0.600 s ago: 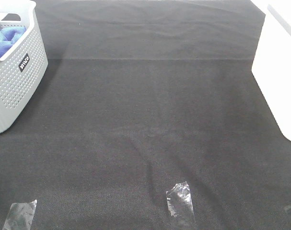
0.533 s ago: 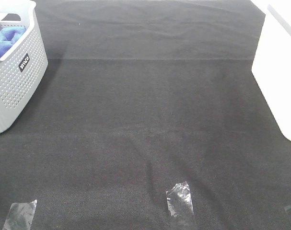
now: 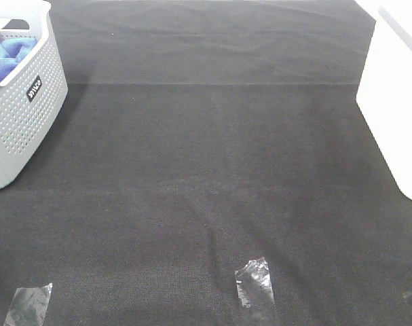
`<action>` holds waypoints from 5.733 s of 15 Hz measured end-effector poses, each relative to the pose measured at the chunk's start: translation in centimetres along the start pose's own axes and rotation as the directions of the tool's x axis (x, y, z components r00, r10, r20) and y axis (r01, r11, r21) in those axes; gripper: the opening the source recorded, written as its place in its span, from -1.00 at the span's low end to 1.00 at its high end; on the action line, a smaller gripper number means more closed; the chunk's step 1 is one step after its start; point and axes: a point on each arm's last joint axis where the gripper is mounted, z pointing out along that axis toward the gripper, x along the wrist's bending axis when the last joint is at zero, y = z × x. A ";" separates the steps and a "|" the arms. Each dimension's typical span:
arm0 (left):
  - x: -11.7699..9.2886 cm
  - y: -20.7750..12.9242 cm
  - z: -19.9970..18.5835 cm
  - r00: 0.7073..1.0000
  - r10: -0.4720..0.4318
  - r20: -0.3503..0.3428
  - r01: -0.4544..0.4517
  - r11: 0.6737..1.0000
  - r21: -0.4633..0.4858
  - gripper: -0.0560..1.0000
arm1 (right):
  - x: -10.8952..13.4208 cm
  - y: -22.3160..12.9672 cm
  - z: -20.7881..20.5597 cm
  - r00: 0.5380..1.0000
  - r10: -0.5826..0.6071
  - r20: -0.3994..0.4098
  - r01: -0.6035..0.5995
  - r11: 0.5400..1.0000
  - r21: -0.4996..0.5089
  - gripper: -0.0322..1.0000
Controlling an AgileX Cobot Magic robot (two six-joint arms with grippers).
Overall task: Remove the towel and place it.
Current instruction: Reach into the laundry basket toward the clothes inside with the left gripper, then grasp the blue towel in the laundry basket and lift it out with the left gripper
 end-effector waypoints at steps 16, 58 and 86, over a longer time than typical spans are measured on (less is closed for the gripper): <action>0.0 0.0 0.0 1.000 0.000 -0.001 0.000 1.000 0.000 0.98 | 0.0 0.0 0.0 1.000 0.000 0.000 0.000 1.000 0.000 0.54; 2.5 28.3 25.1 0.571 0.802 0.175 -0.759 0.435 0.484 0.98 | 0.0 0.0 0.0 1.000 0.000 0.000 0.000 1.000 -0.001 0.54; 8.2 13.6 49.2 0.304 0.759 0.576 -0.864 -0.035 0.502 0.74 | 0.0 0.0 0.0 1.000 0.000 0.000 0.000 1.000 -0.001 0.54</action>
